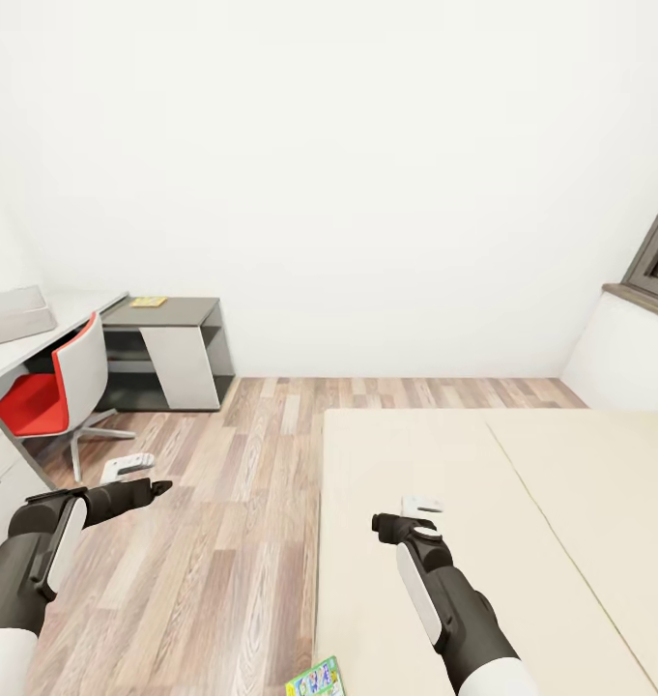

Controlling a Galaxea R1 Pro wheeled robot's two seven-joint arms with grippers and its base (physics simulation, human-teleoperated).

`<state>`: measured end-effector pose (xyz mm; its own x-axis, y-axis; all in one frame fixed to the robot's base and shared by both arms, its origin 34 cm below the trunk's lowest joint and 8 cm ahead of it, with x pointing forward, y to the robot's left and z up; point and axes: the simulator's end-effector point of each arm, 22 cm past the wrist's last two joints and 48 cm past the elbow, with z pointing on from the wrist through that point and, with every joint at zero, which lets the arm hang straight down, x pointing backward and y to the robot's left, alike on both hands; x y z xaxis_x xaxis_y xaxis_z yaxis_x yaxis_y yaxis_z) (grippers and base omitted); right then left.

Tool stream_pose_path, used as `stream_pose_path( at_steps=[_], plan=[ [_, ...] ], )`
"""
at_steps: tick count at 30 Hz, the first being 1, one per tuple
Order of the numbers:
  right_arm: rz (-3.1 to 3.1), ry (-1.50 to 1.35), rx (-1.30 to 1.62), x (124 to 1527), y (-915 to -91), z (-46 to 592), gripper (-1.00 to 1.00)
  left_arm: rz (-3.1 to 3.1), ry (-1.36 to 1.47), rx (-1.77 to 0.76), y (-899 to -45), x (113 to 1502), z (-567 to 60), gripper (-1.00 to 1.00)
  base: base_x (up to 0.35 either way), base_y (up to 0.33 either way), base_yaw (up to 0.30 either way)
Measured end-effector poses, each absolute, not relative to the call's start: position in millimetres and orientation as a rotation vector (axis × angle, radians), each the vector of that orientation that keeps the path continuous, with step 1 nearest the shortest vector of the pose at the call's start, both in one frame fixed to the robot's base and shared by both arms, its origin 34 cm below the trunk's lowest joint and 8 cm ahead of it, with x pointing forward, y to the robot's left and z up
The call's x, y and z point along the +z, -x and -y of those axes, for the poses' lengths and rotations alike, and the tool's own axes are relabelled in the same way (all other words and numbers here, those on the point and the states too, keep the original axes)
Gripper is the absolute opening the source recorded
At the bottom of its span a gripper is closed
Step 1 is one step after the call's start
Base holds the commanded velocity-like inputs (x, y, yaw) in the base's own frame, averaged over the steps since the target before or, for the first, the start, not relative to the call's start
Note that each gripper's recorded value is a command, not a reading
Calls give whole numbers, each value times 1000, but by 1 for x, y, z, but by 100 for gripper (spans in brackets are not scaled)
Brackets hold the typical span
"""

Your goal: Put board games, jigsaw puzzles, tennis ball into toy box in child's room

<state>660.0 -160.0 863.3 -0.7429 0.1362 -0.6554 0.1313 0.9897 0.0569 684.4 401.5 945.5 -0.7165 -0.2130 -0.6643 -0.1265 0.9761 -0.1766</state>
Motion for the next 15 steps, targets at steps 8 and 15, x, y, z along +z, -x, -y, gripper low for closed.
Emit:
stream_pose_path(
  at_steps=[8,15],
  plan=[
    [-2403,-185,11,871,-662,160,100,-2364,234,-155,-685,953,-401,100,0,0,0],
    [-2392,-184,13,877,-663,160,100,-2352,233,-156,-686,960,-401,100,0,0,0]
  ],
)
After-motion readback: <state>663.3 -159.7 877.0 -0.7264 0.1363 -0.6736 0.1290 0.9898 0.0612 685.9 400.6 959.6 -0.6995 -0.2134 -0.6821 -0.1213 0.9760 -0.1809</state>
